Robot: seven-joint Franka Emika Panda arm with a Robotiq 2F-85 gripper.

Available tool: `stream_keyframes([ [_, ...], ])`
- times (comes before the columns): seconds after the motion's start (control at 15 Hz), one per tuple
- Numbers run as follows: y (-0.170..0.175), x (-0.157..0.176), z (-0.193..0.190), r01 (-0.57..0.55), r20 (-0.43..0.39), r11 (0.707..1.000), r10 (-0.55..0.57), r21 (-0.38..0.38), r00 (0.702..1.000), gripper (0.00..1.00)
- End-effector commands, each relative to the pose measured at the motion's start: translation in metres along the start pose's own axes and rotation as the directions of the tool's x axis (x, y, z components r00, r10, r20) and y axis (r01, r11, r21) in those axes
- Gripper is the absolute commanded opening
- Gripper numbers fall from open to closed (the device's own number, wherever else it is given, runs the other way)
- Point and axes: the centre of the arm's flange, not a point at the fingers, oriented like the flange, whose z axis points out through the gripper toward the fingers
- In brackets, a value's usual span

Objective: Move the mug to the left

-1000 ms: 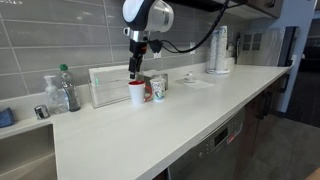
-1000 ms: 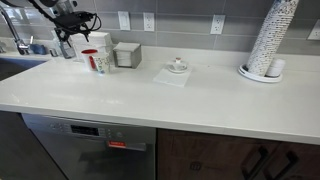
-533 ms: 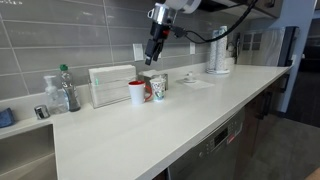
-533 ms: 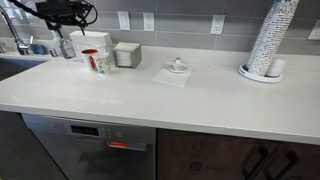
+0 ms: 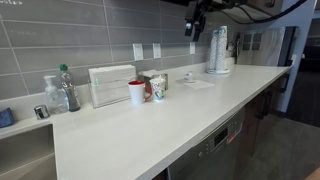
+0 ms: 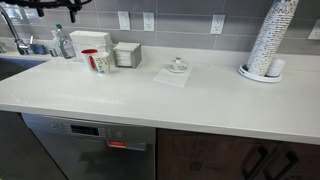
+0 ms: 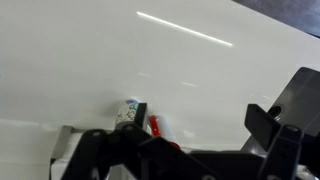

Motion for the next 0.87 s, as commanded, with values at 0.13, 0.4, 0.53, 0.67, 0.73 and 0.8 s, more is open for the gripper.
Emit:
stream_keyframes([
  [0.13, 0.0074, -0.0247, -0.0300, -0.249, 0.162, 0.968, 0.252, -0.037, 0.954, 1.00],
  [0.4, 0.0085, -0.0271, -0.0279, -0.223, 0.134, 0.974, 0.227, -0.044, 0.965, 1.00],
  [0.53, 0.0089, -0.0270, -0.0273, -0.223, 0.135, 0.974, 0.227, -0.044, 0.964, 1.00],
  [0.67, 0.0090, -0.0271, -0.0273, -0.223, 0.135, 0.974, 0.227, -0.044, 0.964, 1.00],
  [0.73, 0.0090, -0.0271, -0.0273, -0.223, 0.135, 0.974, 0.227, -0.044, 0.964, 1.00],
  [0.8, 0.0090, -0.0271, -0.0273, -0.223, 0.135, 0.974, 0.227, -0.043, 0.964, 1.00],
])
